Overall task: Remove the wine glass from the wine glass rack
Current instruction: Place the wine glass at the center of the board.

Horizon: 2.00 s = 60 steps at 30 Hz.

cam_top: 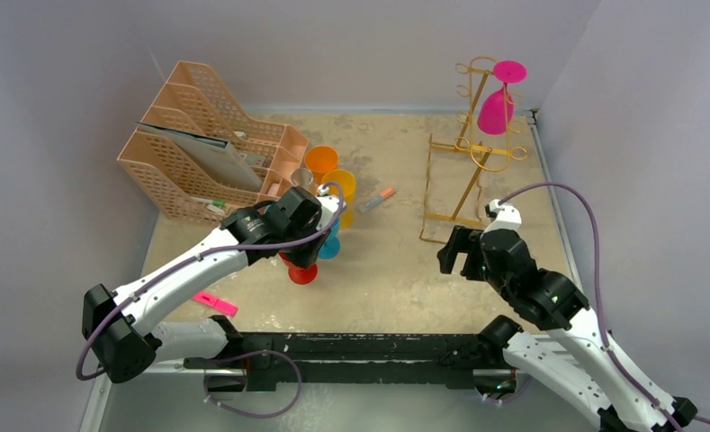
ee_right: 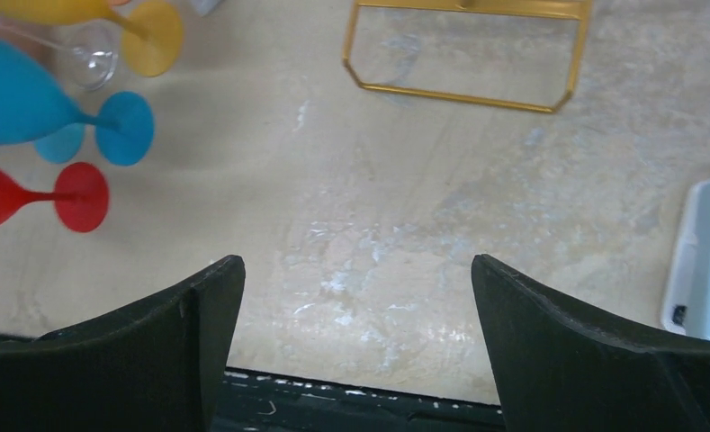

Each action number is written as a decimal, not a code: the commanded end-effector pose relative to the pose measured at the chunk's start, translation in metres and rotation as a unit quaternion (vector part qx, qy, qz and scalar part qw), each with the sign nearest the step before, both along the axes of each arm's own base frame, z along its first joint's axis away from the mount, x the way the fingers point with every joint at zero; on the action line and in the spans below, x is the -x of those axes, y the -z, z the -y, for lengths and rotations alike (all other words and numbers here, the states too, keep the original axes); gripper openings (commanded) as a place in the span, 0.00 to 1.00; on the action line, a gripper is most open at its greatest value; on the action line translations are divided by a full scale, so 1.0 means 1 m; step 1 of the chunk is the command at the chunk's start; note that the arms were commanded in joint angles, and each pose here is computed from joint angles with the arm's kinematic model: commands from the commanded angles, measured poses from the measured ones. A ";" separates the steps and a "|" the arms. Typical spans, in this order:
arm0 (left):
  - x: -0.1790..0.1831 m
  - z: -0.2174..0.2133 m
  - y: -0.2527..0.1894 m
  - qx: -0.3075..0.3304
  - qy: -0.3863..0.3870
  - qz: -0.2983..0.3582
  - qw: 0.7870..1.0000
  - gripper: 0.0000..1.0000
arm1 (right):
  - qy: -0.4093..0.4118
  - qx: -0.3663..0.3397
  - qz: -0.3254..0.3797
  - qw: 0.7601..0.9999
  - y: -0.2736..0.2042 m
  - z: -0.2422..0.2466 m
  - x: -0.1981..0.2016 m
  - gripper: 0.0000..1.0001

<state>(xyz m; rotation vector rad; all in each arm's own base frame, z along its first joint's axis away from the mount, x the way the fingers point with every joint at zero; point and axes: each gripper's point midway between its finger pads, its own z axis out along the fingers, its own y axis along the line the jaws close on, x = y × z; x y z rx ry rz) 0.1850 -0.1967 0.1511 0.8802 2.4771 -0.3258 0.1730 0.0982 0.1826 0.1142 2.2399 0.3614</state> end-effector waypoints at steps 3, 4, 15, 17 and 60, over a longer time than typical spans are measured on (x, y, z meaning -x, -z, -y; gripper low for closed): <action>0.003 0.011 -0.012 0.026 0.011 -0.008 1.000 0.24 | 0.092 0.057 0.000 0.994 -0.007 0.044 0.005 0.97; 0.003 0.011 -0.013 0.025 0.012 -0.009 1.000 0.25 | 0.090 0.067 -0.001 0.994 -0.007 0.047 0.005 0.97; 0.009 0.010 -0.046 0.040 0.005 -0.013 0.999 0.43 | 0.115 0.134 -0.004 0.984 0.001 0.068 0.004 0.99; 0.011 0.013 -0.052 0.052 0.011 -0.013 0.999 0.43 | 0.115 0.147 -0.003 0.982 0.000 0.072 0.003 0.99; 0.029 0.011 -0.149 0.193 0.022 0.079 0.978 0.73 | 0.260 -0.237 -0.194 0.916 0.047 0.070 -0.052 0.99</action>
